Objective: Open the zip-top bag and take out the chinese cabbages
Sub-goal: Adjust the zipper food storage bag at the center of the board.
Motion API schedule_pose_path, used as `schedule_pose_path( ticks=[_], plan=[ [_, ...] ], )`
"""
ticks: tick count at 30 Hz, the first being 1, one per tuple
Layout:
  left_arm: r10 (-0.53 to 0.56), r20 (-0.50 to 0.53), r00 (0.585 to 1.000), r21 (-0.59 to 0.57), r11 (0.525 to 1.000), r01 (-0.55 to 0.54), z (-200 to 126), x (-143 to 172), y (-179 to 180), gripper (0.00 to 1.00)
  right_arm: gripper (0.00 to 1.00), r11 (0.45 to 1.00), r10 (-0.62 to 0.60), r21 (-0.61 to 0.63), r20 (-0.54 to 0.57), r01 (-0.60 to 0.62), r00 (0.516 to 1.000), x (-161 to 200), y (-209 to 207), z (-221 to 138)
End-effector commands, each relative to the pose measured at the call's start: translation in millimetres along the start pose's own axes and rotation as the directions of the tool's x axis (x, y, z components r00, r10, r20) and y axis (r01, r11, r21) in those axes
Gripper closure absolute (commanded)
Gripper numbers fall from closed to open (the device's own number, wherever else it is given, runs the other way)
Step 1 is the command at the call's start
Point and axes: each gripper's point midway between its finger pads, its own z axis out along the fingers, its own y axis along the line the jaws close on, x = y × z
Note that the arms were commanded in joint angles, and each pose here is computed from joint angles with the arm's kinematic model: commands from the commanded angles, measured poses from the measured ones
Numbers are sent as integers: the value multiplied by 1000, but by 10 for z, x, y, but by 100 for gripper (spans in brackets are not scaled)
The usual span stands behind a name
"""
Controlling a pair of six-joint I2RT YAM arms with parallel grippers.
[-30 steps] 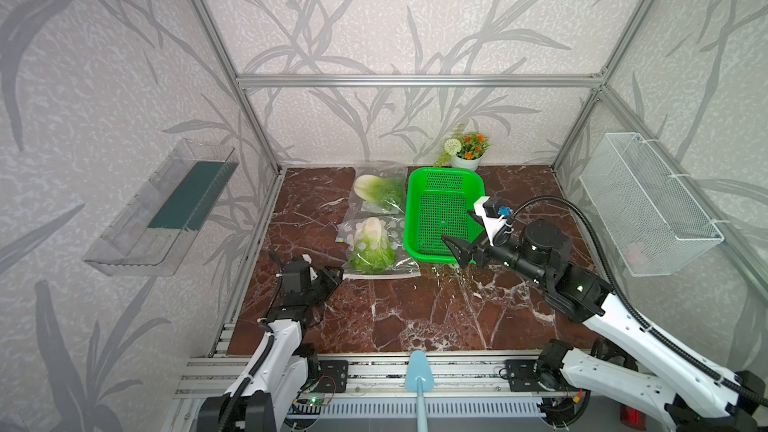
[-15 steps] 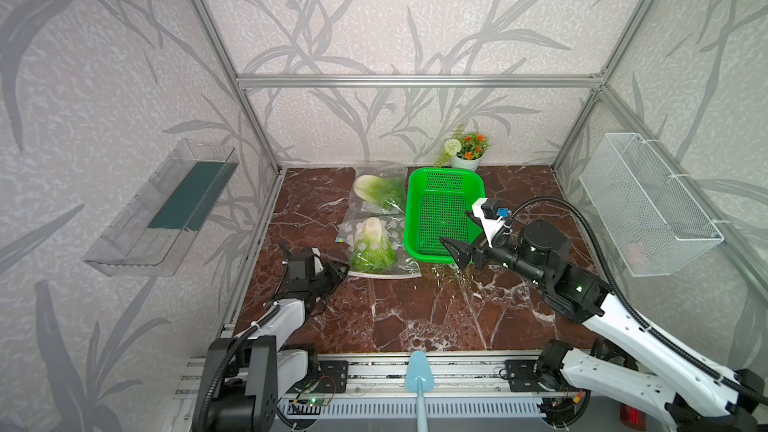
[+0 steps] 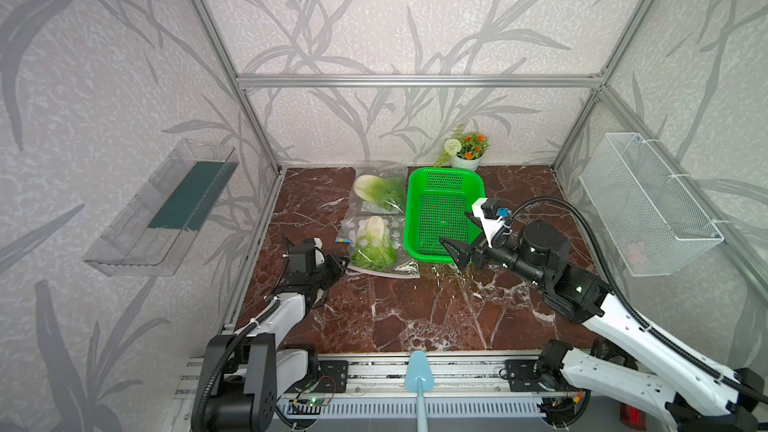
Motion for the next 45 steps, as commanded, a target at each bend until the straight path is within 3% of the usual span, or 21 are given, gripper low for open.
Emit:
schedule_pose_path(
  ticks=[1, 8, 15, 21, 31, 40, 45],
  plan=[
    [43, 27, 999, 50, 998, -45, -68, -126, -279, 98, 1, 1000, 4, -6, -1, -4, 1000, -8, 47, 29],
    [65, 97, 993, 86, 994, -73, -381, -235, -669, 100, 1, 999, -17, -29, -100, 14, 995, 179, 199, 158],
    [49, 132, 990, 120, 991, -64, -678, -281, -1006, 100, 1, 978, -199, -108, -248, 177, 948, 652, 601, 490],
    [37, 138, 990, 169, 984, -60, -822, -327, -1379, 100, 5, 951, -294, -176, -271, 253, 917, 950, 959, 860],
    [31, 219, 975, 190, 979, -74, -1171, -466, -1926, 100, 8, 935, -338, -189, -212, 301, 917, 890, 1146, 1255],
    [22, 323, 946, 135, 988, -69, -1249, -521, -1946, 100, 3, 935, -319, -214, -155, 284, 935, 445, 1210, 1038],
    [-1, 349, 937, 158, 986, -58, -1277, -512, -2042, 100, 2, 932, -318, -248, -217, 263, 923, 560, 1240, 1021]
  ],
)
